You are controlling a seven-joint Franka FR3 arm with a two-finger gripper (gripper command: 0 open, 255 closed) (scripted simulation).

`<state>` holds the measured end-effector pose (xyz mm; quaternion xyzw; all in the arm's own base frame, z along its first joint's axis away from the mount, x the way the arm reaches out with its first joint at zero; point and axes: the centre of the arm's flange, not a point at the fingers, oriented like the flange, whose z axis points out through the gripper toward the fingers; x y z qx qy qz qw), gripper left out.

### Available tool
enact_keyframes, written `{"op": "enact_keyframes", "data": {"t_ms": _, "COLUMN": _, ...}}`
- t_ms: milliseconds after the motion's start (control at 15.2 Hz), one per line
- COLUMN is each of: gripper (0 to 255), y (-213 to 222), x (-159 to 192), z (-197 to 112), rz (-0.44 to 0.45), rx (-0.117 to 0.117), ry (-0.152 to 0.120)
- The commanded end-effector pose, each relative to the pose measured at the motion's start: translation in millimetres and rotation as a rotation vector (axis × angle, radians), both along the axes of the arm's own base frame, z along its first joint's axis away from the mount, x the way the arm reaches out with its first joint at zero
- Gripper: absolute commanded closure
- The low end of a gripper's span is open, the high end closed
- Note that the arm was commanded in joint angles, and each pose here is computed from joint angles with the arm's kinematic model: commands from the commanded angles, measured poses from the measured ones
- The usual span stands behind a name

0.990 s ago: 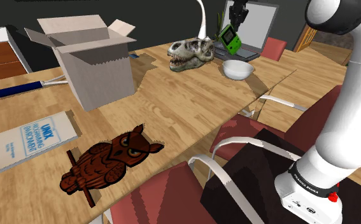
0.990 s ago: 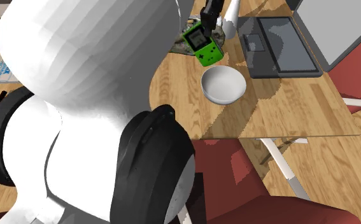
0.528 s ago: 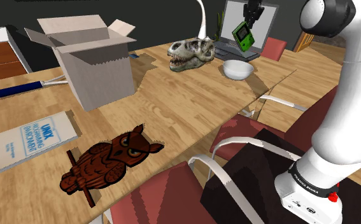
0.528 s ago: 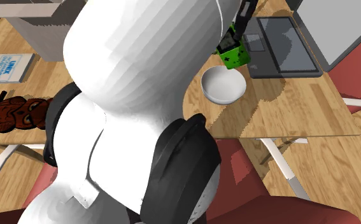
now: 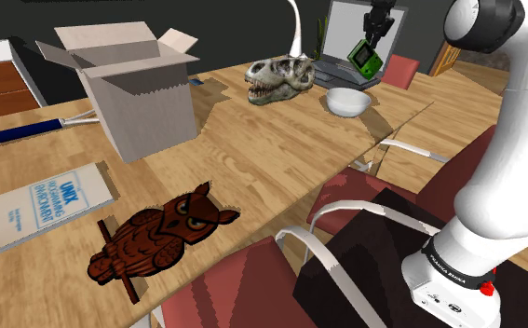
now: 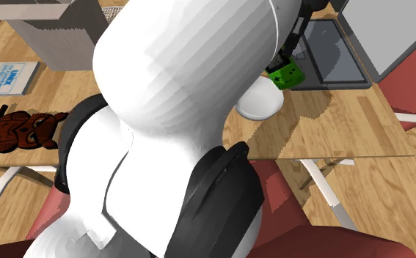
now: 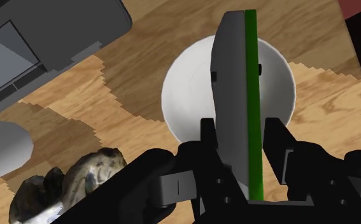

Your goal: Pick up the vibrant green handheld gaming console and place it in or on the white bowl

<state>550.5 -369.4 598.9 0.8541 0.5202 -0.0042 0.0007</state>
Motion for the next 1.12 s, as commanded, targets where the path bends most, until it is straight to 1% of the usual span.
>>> {"op": "enact_keyframes", "data": {"t_ms": 0, "gripper": 255, "y": -0.8, "x": -0.2, "z": -11.1, "rz": 0.0, "rx": -0.001, "ry": -0.001}}
{"op": "enact_keyframes", "data": {"t_ms": 924, "gripper": 255, "y": -0.8, "x": -0.2, "z": -85.1, "rz": 0.0, "rx": -0.001, "ry": -0.001}}
{"op": "enact_keyframes", "data": {"t_ms": 1056, "gripper": 255, "y": -0.8, "x": -0.2, "z": -87.1, "rz": 0.0, "rx": -0.001, "ry": -0.001}}
